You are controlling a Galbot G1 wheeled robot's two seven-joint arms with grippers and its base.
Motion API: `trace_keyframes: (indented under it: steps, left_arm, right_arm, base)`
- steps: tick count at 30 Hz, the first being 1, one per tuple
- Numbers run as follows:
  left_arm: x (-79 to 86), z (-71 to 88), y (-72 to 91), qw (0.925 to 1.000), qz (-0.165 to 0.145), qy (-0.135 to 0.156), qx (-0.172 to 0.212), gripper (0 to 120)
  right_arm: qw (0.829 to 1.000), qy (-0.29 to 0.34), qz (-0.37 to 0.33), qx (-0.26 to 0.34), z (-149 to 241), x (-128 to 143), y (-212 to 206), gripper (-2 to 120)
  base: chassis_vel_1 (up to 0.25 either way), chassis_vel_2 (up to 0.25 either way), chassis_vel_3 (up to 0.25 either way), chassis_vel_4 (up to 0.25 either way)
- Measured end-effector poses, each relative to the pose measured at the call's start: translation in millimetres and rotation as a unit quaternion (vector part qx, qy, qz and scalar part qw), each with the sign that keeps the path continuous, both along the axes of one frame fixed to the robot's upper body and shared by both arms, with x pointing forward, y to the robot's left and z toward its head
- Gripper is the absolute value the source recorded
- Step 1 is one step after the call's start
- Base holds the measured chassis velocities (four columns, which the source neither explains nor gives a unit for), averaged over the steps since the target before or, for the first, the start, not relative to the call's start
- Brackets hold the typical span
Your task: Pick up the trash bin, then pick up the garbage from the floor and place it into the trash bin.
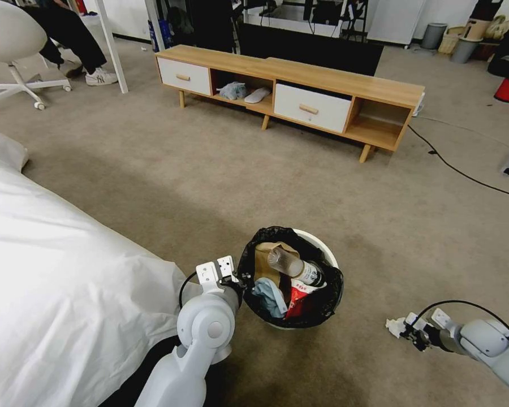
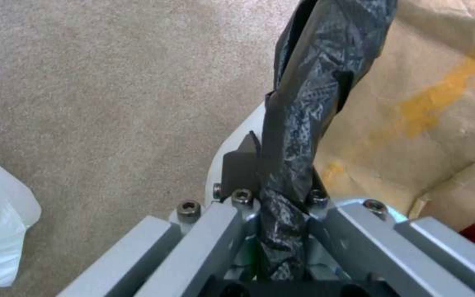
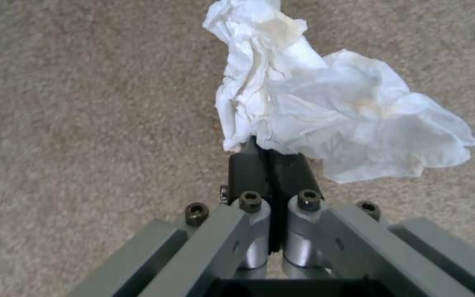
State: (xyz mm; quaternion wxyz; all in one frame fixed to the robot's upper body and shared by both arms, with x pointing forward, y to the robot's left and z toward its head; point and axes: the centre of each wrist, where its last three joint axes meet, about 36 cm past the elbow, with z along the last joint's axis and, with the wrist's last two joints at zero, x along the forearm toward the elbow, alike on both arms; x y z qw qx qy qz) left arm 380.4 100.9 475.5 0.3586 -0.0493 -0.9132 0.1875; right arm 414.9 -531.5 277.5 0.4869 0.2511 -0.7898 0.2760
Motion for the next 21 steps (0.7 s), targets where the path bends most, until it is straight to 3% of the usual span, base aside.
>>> trace_keyframes:
  steps: [12, 21]
  left_arm:
    - [-1.0, -1.4, -2.1, 1.0, 0.0, 0.0, 0.001, 1]
    - [-2.7, 1.7, -0.6, 0.9999, -0.007, -0.006, 0.004, 1]
  right_arm:
    - [1.0, -0.024, -0.015, -0.009, 5.6, -2.4, -1.5, 0]
    - [0.998, -0.061, -0.014, -0.018, 56.1, -11.2, -4.1, 0]
  base:
    - [0.0, 0.0, 0.0, 0.0]
    - [0.0, 0.0, 0.0, 0.0]
